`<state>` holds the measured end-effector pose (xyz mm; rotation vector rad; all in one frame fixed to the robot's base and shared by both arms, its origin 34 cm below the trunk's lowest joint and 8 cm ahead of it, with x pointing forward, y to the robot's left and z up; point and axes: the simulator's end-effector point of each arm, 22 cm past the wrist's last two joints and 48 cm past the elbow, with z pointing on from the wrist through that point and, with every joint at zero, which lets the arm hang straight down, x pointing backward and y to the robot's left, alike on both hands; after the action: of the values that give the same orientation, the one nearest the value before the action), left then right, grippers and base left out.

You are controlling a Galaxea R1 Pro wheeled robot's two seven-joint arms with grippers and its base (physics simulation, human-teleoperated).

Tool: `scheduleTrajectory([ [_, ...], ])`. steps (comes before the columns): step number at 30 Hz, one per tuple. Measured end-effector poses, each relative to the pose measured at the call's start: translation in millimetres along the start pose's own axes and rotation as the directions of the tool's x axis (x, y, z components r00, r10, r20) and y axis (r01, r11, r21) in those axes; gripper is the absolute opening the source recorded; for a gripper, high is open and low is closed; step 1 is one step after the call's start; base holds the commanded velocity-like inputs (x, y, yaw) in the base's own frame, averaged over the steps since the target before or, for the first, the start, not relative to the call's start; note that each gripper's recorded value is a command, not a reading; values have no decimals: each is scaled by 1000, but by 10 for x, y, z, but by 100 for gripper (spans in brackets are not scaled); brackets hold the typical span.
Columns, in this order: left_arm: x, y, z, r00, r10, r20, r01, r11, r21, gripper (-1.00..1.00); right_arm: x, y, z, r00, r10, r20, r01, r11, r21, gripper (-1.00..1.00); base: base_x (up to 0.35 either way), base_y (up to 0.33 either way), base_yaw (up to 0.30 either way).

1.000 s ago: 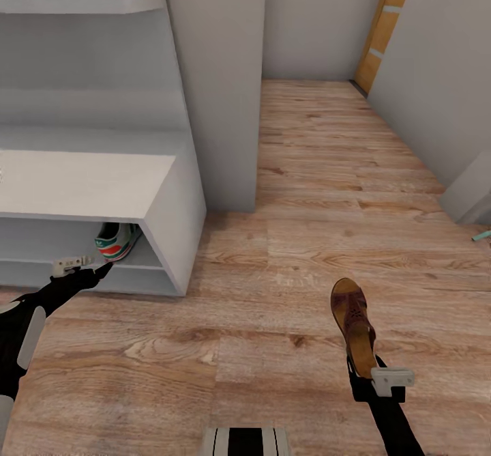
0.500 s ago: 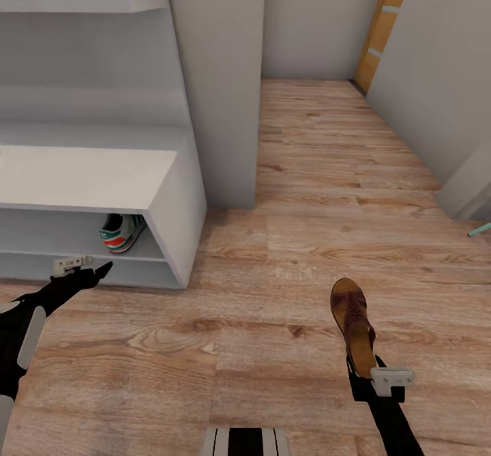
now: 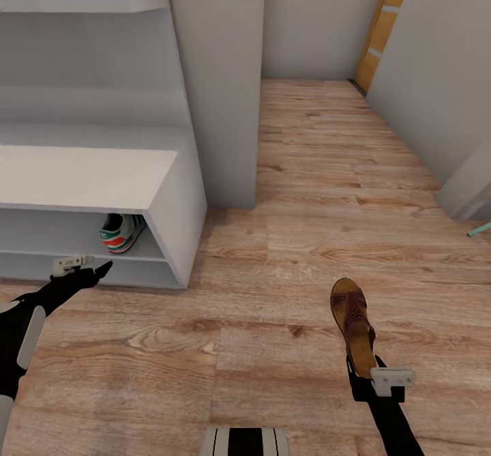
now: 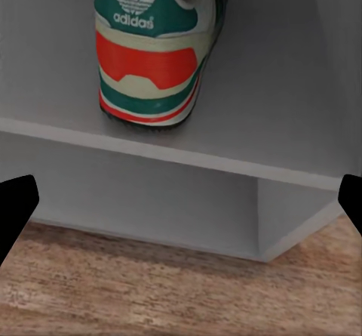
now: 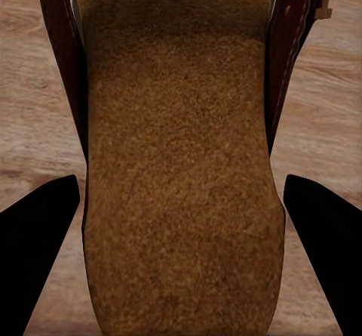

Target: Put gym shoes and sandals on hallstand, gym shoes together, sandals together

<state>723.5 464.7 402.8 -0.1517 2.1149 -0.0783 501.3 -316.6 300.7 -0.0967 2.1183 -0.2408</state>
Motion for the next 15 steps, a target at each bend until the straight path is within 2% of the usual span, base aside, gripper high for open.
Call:
scheduleTrajectory([
  [15, -13, -34, -18, 1000, -1, 7, 0, 1000, 20, 100, -1, 0, 1, 1000, 0, 0, 0, 1000, 0, -100, 0, 0, 0],
])
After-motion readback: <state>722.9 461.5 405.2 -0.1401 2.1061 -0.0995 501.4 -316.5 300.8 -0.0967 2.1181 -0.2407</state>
